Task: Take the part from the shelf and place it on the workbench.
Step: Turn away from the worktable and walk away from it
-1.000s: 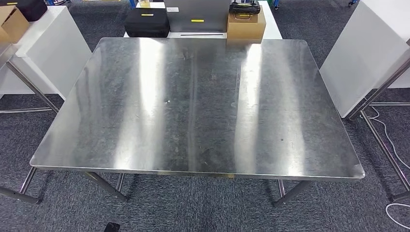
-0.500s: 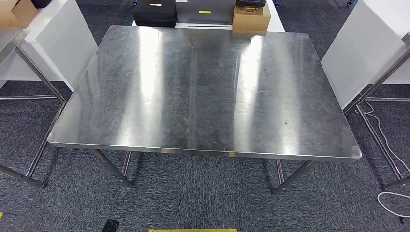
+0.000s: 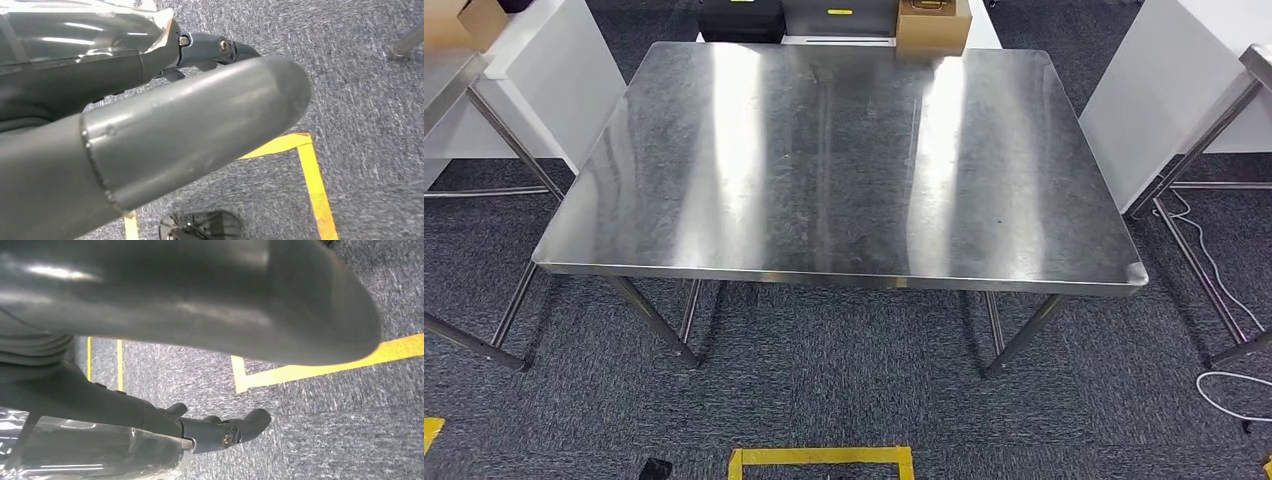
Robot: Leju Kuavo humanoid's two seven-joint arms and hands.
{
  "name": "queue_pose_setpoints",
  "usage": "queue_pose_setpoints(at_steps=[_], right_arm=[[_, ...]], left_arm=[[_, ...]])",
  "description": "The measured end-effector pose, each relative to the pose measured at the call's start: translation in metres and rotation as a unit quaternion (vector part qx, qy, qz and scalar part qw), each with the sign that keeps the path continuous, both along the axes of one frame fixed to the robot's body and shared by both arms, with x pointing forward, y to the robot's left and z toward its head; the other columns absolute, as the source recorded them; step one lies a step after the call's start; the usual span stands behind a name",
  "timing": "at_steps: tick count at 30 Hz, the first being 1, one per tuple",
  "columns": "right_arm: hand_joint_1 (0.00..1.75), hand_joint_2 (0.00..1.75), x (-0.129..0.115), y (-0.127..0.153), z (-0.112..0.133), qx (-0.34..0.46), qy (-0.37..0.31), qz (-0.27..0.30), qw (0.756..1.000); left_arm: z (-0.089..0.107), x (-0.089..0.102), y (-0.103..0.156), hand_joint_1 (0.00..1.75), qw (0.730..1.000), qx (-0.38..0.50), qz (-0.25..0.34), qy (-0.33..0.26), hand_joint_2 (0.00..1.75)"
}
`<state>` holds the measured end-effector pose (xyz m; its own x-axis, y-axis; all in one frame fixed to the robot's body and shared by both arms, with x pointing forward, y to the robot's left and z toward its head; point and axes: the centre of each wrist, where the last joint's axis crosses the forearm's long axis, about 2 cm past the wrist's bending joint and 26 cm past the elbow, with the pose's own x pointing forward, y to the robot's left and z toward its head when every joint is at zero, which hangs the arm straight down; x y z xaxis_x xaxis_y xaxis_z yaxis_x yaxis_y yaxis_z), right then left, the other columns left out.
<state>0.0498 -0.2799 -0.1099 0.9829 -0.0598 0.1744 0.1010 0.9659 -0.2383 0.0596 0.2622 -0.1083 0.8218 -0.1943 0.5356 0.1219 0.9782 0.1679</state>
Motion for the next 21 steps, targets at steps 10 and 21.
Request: queue_pose_setpoints(at_steps=[10,21], right_arm=[[0.0,0.0,0.001,-0.001,0.0,-0.002,-0.003,0.0,1.0],[0.0,1.75,0.007,-0.005,0.001,-0.009,-0.018,0.021,1.0]], left_arm=[[0.002,0.012,-0.003,0.0,1.0,0.001,-0.004,0.002,0.0],[0.004,0.015,-0.015,0.0,1.0,0.001,-0.007,0.002,0.0]])
